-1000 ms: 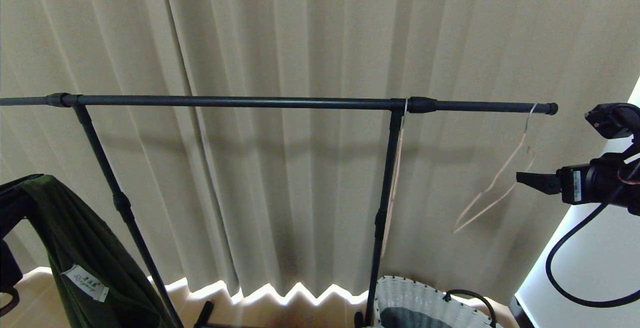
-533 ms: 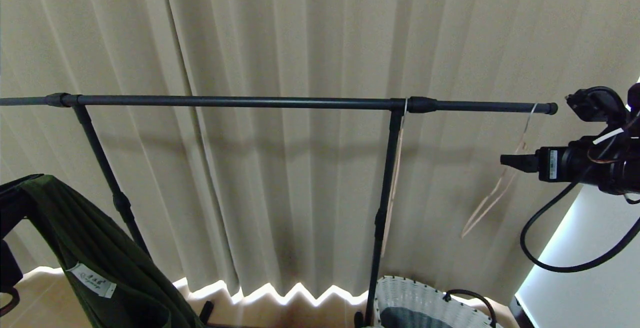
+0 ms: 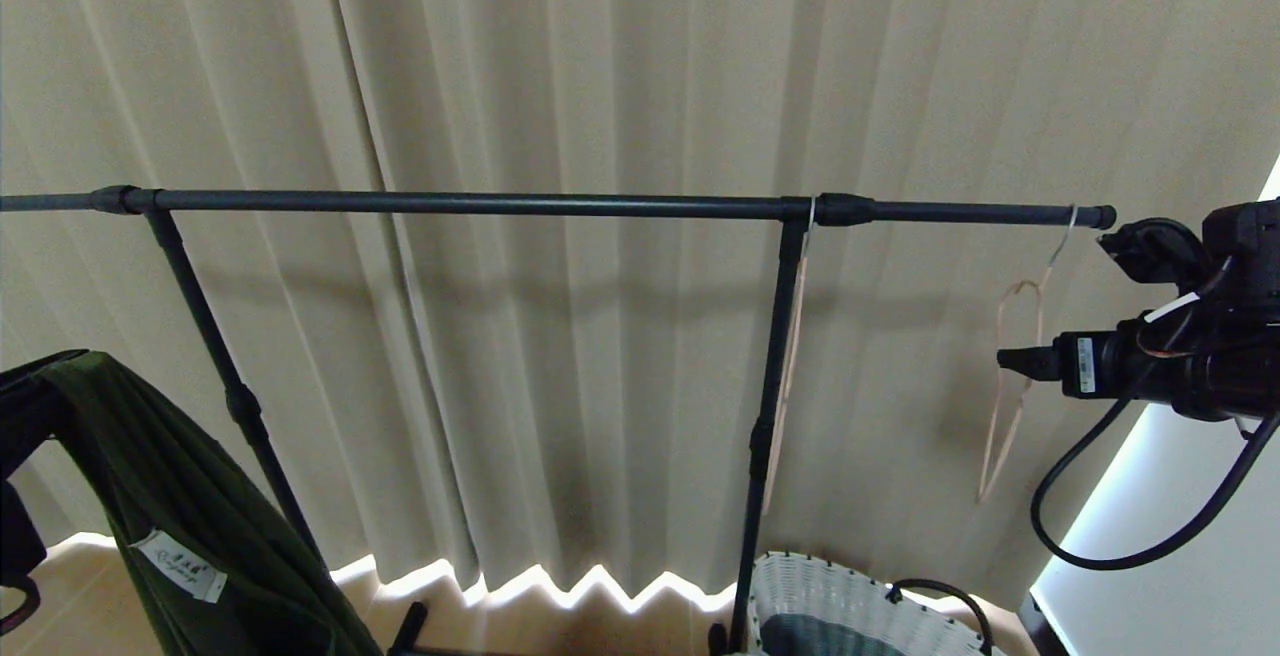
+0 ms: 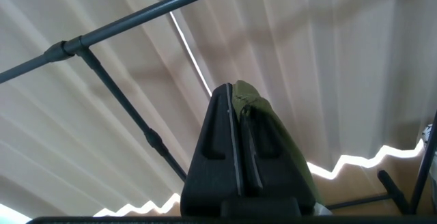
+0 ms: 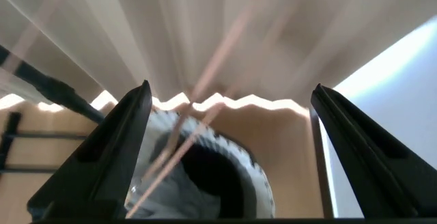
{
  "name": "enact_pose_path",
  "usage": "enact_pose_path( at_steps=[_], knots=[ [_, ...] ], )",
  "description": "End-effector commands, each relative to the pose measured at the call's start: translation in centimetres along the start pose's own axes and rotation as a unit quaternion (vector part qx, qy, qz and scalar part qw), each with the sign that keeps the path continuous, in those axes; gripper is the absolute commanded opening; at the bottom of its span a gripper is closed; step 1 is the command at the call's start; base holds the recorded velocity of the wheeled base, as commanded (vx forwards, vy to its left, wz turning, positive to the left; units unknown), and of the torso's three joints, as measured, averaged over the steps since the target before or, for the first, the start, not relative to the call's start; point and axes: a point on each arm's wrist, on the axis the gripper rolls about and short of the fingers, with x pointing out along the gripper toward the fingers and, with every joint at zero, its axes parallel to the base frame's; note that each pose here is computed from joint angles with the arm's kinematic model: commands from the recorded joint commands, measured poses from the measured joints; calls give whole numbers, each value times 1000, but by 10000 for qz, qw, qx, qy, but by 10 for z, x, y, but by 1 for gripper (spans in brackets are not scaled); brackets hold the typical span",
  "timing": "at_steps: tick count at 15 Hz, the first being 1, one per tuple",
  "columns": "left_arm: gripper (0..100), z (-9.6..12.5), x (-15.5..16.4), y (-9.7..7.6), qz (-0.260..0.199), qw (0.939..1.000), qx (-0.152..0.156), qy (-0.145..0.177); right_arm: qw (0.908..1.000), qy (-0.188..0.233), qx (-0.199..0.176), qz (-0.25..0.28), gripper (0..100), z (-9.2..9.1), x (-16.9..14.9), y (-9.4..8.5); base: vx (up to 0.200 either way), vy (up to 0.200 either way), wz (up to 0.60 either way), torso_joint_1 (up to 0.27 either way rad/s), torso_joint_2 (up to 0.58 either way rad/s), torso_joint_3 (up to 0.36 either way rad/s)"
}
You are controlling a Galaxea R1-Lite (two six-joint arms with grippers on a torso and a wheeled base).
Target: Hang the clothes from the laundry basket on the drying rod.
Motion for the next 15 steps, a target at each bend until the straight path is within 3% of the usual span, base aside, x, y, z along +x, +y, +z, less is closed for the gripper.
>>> enact_pose_path(
  at_steps=[1, 3, 10, 11, 15],
  knots=[
    [0, 0, 0, 0, 11, 10000, -2, -11, 9997, 126, 186, -36, 100, -7, 3, 0, 0, 0, 0, 0, 0, 0],
    [0, 0, -1, 0, 14, 10000, -10, -18, 9991, 187, 357, -95, 100, -9, 7, 1, 0, 0, 0, 0, 0, 0],
    [0, -3, -2, -1, 0, 10000, -8, 18, 9982, 351, 334, -358, 100, -18, 15, 0, 0, 0, 0, 0, 0, 0],
    [0, -4, -3, -1, 0, 10000, -8, 18, 9978, 390, 330, -429, 0, -19, 17, 0, 0, 0, 0, 0, 0, 0],
    [0, -3, -3, -1, 8, 10000, -9, -4, 9978, 374, 323, -443, 0, -19, 14, -1, 0, 0, 0, 0, 0, 0]
  ],
)
